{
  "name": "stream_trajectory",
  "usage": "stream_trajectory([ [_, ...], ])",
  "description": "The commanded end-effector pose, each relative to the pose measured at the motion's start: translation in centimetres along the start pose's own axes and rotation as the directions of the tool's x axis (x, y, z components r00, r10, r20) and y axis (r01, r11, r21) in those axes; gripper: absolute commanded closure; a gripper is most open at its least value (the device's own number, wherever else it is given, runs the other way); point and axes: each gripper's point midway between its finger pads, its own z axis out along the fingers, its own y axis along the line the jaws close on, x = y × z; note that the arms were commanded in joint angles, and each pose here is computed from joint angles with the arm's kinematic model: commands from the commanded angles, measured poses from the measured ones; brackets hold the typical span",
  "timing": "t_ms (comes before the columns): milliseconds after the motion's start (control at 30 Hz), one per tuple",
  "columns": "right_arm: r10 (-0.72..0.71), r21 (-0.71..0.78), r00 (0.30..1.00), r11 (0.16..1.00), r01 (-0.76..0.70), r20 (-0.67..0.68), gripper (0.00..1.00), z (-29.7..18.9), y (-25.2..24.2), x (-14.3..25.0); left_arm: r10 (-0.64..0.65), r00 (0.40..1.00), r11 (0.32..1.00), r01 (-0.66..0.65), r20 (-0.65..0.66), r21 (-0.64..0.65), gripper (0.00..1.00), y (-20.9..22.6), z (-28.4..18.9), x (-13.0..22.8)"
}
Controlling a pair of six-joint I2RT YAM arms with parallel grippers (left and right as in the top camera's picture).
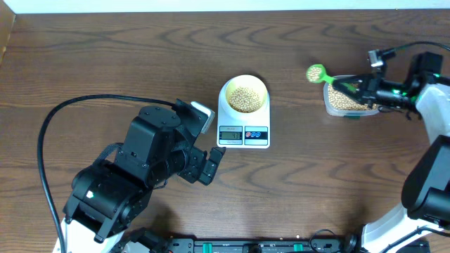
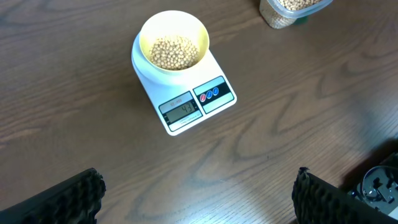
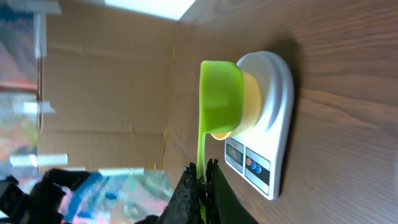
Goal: Scoop item into bowl and weigh 50g on scale
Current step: 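Carry the filled scoop over the yellow bowl with the right gripper, then tilt the scoop slowly to trickle soybeans into the yellow bowl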
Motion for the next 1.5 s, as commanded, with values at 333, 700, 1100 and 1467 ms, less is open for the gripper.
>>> stream_trajectory([
  [333, -0.071, -0.116, 0.982, 0.992, 0.051, -0.175, 0.99, 8.5, 4.6, 2.3, 0.012, 1.0, 1.0, -0.012, 0.006, -0.015, 0.01, 0.3, -0.1, -0.2],
  [700, -0.11, -0.041, 0.961, 0.994, 0.103, -0.255, 0.99, 12.4, 4.5, 4.9, 0.012, 1.0, 1.0, -0.012, 0.006, -0.015, 0.01, 0.3, -0.1, -0.2],
  [1100, -0.179, 0.111, 0.94, 0.969, 0.219, -0.29, 0.98, 15.3, 3.4, 5.8, 0.012, 1.0, 1.0, -0.012, 0.006, -0.015, 0.01, 0.3, -0.1, -0.2],
  [1467, -0.271, 0.278, 0.904, 0.887, 0.368, -0.332, 0.98, 15.5, 3.0, 4.9, 0.012, 1.0, 1.0, -0.012, 0.006, -0.015, 0.01, 0.3, -0.1, -0.2],
])
